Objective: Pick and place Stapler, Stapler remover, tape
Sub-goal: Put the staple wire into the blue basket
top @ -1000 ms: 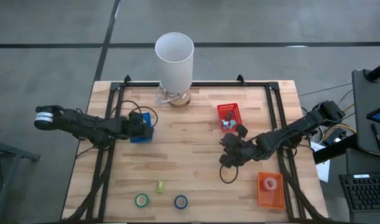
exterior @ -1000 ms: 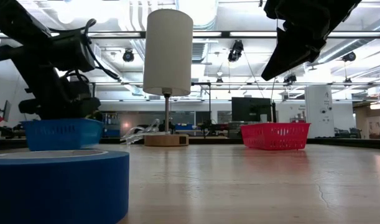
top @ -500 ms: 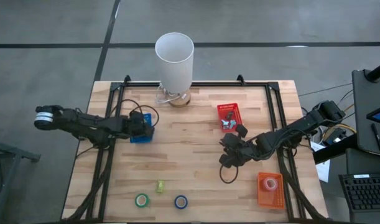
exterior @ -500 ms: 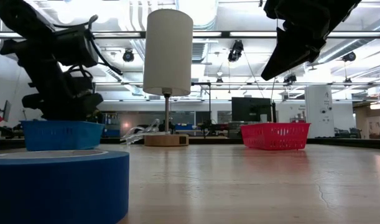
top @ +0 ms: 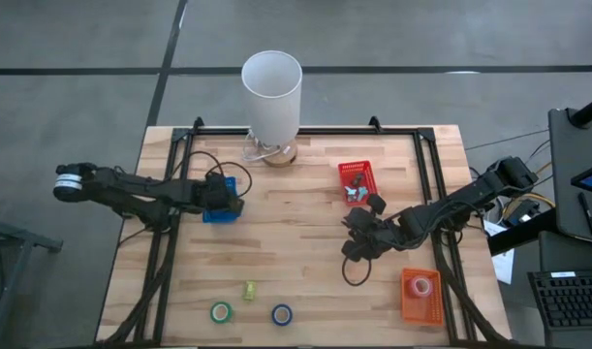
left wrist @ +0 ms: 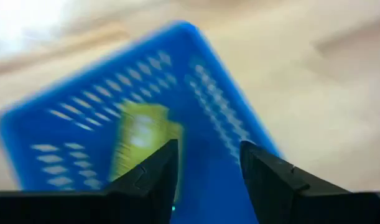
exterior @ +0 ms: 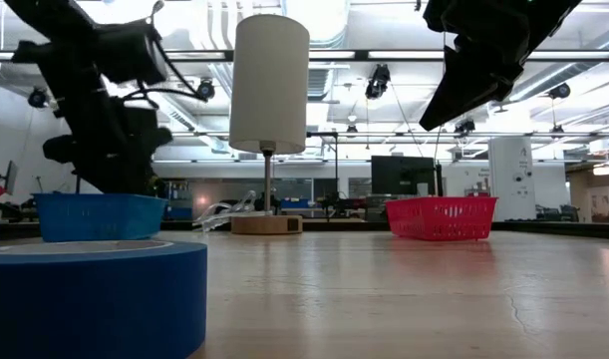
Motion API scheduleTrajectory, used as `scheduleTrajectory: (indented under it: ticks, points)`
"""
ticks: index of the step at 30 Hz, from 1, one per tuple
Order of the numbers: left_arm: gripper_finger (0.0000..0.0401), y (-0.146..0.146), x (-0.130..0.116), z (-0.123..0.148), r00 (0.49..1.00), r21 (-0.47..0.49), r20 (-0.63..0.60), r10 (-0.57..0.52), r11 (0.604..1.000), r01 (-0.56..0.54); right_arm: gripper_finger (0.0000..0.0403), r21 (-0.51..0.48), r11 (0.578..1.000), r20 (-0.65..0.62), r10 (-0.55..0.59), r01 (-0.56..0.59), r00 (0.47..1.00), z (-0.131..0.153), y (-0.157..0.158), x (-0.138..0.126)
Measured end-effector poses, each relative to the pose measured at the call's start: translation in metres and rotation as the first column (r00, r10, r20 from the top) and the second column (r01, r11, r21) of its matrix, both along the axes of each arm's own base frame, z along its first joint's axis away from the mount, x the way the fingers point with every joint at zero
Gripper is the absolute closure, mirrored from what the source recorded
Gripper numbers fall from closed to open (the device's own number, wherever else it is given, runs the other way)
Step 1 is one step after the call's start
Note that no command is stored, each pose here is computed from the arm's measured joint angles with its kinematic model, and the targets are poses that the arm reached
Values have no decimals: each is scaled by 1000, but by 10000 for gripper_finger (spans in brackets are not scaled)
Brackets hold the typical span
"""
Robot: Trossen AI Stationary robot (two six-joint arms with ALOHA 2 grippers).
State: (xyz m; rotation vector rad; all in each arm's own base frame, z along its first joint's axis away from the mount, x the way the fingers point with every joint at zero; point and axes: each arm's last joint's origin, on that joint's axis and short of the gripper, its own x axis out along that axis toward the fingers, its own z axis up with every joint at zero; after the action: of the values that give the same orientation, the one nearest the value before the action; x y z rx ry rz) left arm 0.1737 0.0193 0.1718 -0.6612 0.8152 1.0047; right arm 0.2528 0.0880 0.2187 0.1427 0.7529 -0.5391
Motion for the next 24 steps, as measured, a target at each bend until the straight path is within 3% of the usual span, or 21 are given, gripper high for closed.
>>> scheduleTrajectory:
  ticks: [4, 11, 18, 24]
  points:
    - [226, -18, 7, 7, 994, -71, 60, -89, 993, 93, 351, 2, 1000, -1, 1, -1, 1000, 0, 0, 0]
    - [226, -67, 16, 20, 937, -88, 254, -239, 959, 269, 351, 4, 1000, -3, 3, -3, 1000, 0, 0, 0]
    - [226, -103, 14, 36, 882, -61, 378, -281, 943, 327, 351, 9, 1000, -3, 3, -3, 1000, 0, 0, 0]
    - [226, -143, 18, 29, 814, -120, 490, -312, 901, 417, 351, 10, 1000, -1, 3, -3, 1000, 0, 0, 0]
